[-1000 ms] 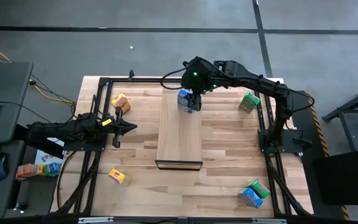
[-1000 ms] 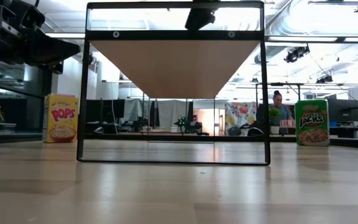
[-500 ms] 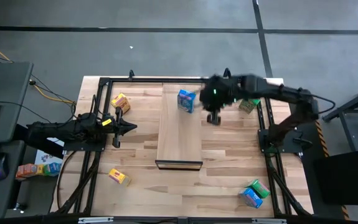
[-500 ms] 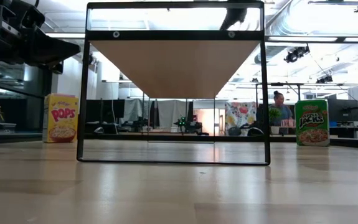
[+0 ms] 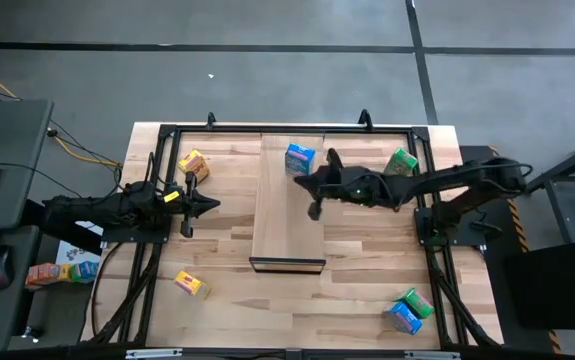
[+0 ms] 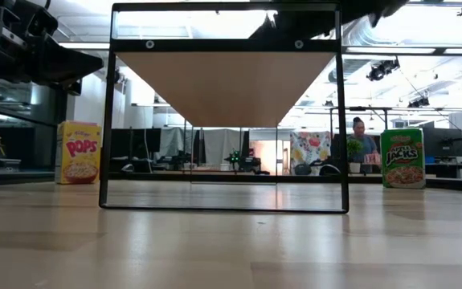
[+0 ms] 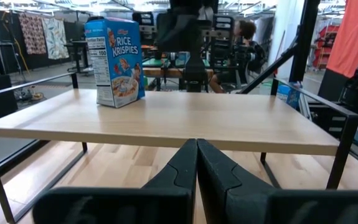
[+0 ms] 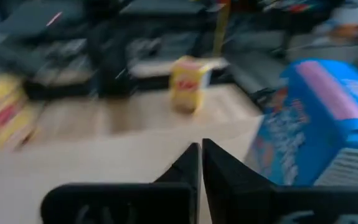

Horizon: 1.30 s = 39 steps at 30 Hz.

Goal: Stack cereal on shelf
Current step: Adjust the blue cereal box on the shelf

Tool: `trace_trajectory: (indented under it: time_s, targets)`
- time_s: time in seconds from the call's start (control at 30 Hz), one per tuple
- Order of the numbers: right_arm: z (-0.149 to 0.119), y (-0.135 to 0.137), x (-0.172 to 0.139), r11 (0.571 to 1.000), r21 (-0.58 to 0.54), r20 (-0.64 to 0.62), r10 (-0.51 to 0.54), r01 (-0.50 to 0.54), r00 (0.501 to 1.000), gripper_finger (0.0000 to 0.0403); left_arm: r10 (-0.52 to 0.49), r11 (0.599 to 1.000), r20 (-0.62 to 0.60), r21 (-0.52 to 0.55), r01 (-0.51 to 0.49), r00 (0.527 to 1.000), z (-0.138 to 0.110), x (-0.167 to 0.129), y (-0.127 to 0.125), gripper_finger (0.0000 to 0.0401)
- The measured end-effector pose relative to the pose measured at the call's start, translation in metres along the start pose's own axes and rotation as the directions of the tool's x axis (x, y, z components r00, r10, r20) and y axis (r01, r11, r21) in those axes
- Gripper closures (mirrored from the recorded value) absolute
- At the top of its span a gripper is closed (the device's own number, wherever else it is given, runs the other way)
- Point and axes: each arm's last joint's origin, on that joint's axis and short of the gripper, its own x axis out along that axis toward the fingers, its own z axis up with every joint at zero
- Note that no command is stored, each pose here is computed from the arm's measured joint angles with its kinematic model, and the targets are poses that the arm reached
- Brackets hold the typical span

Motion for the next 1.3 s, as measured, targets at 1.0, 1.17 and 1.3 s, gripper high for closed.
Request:
trace_trajectory:
  time_s: [1.0,1.17,1.3]
  targets:
    - [0.002,0.022,0.088,0.69,-0.068,0.022,-0.721,0.72,0.693,0.0403,0.0,1.0,0.0,0.0,0.0,1.0,0.0,0.0,0.0,0.0398]
    - [0.003,-0.007,0.099,0.722,-0.047,0.01,-0.69,0.69,0.723,0.0403,0.0,1.0,0.001,0.0,0.0,1.0,0.0,0.0,0.0,0.0398]
    - [0.003,-0.015,0.103,0.774,-0.028,-0.004,-0.633,0.632,0.774,0.0403,0.0,1.0,0.0,0.0,0.0,1.0,0.0,0.0,0.0,0.0398]
